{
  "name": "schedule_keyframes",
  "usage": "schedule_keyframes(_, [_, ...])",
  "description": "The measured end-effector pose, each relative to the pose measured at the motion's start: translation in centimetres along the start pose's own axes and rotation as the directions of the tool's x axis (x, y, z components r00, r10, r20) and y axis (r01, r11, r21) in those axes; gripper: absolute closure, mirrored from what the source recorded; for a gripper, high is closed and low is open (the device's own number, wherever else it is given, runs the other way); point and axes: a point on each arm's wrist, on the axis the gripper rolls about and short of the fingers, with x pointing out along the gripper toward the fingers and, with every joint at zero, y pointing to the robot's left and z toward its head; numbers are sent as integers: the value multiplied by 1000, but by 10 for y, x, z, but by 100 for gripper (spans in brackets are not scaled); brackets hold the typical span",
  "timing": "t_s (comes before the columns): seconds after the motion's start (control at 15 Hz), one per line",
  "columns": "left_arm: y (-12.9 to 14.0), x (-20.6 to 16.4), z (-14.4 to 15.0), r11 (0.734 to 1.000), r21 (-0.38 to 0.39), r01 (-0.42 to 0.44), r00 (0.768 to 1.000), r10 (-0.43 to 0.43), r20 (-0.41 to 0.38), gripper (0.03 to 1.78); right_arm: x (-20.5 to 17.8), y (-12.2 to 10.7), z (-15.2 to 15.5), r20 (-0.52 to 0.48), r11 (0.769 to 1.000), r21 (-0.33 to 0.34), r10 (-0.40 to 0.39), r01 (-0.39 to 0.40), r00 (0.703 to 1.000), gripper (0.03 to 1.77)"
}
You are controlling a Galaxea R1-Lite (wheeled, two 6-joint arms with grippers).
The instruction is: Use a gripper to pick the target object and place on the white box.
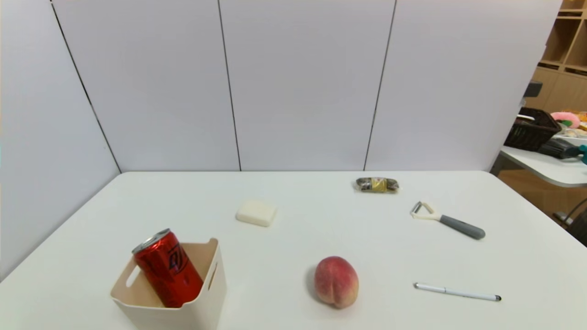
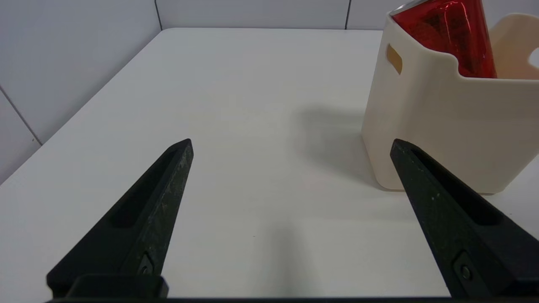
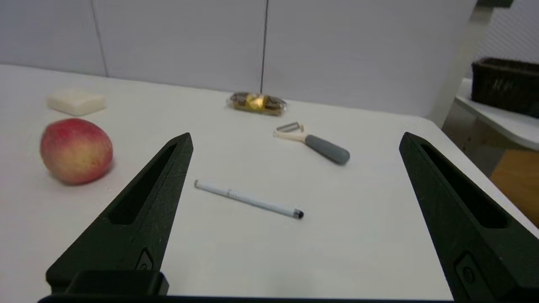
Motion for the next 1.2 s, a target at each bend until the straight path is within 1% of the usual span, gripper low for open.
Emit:
schedule_keyframes(0.2, [0, 0, 0, 1000, 0, 0, 1000, 0, 0, 12, -4, 0, -10, -72, 998, 17, -55, 57, 996, 10])
schedule_keyframes(0.27, [0, 0, 0, 1000, 0, 0, 1000, 0, 0, 12, -4, -1, -10, -69, 996, 34, -82, 84, 994, 10])
schedule_keyframes(0.33, [0, 0, 0, 1000, 0, 0, 1000, 0, 0, 12, -4, -1, -11, -69, 991, 68, -111, 115, 991, 10])
schedule_keyframes(0.4, [0, 0, 0, 1000, 0, 0, 1000, 0, 0, 12, -5, -2, -12, -79, 987, 98, -122, 130, 989, 10])
schedule_keyframes(0.47, [0, 0, 0, 1000, 0, 0, 1000, 0, 0, 12, -5, -2, -13, -83, 984, 117, -125, 135, 989, 10])
schedule_keyframes(0.53, [0, 0, 0, 1000, 0, 0, 1000, 0, 0, 12, -5, -2, -13, -83, 983, 123, -126, 136, 989, 10])
schedule_keyframes(1.2, [0, 0, 0, 1000, 0, 0, 1000, 0, 0, 12, -5, -2, -13, -84, 983, 124, -126, 136, 988, 10])
